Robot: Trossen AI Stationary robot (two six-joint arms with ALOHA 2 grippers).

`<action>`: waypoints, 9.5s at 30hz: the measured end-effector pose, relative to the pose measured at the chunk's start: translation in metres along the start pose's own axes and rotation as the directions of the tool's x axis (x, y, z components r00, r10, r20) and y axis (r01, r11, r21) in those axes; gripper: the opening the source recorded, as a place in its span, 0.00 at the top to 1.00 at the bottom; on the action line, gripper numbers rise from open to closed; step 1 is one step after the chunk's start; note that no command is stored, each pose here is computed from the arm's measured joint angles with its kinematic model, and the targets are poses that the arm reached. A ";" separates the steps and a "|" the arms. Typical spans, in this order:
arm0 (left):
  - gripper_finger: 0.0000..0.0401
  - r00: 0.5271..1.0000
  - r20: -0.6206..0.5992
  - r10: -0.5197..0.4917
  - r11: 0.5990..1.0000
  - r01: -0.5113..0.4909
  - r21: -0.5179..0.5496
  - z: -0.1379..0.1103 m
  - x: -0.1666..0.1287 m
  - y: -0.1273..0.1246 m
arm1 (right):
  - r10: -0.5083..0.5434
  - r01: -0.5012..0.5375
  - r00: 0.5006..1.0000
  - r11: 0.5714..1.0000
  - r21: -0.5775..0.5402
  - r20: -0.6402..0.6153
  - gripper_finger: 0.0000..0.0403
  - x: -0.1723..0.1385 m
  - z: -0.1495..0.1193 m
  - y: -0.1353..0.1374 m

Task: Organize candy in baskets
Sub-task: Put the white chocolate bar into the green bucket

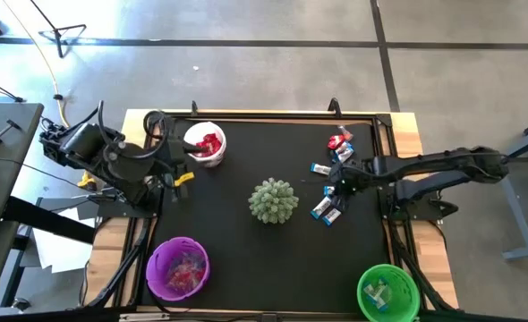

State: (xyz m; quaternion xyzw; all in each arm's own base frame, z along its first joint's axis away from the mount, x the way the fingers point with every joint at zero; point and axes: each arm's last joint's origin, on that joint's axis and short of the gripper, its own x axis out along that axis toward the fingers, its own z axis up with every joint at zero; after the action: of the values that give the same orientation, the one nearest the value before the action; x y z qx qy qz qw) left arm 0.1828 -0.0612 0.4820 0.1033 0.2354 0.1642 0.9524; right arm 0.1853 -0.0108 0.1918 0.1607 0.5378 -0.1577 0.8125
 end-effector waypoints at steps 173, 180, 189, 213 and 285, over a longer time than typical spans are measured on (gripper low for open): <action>0.75 0.932 -0.328 0.151 0.972 -0.201 -0.124 -0.033 0.010 0.048 | -0.470 0.460 0.850 0.440 0.771 -0.239 0.74 -0.021 0.035 0.138; 0.75 0.934 -0.331 0.133 0.973 -0.186 -0.135 -0.033 0.010 0.048 | -0.381 0.395 0.897 0.465 0.793 -0.224 0.74 -0.021 0.027 0.128; 0.75 0.939 -0.340 0.053 0.974 -0.125 -0.191 -0.033 0.009 0.044 | -0.114 0.162 0.986 0.554 0.816 -0.118 0.74 -0.007 -0.006 0.102; 0.75 0.950 -0.313 -0.017 0.966 -0.065 -0.250 -0.032 0.001 0.029 | -0.120 -0.185 0.938 0.621 -0.762 -0.326 0.74 0.030 -0.011 0.094; 0.75 0.945 -0.328 -0.021 0.998 0.001 -0.061 -0.034 -0.001 0.027 | 0.517 -0.362 0.778 0.834 0.417 -0.358 1.00 -0.155 0.020 0.179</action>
State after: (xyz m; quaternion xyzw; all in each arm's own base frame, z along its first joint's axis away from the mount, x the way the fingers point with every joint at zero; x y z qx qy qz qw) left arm 0.1587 -0.0324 0.4602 0.0443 0.3861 0.1806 0.9035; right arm 0.2211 0.1543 0.3592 0.4473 0.6259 -0.0047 0.6388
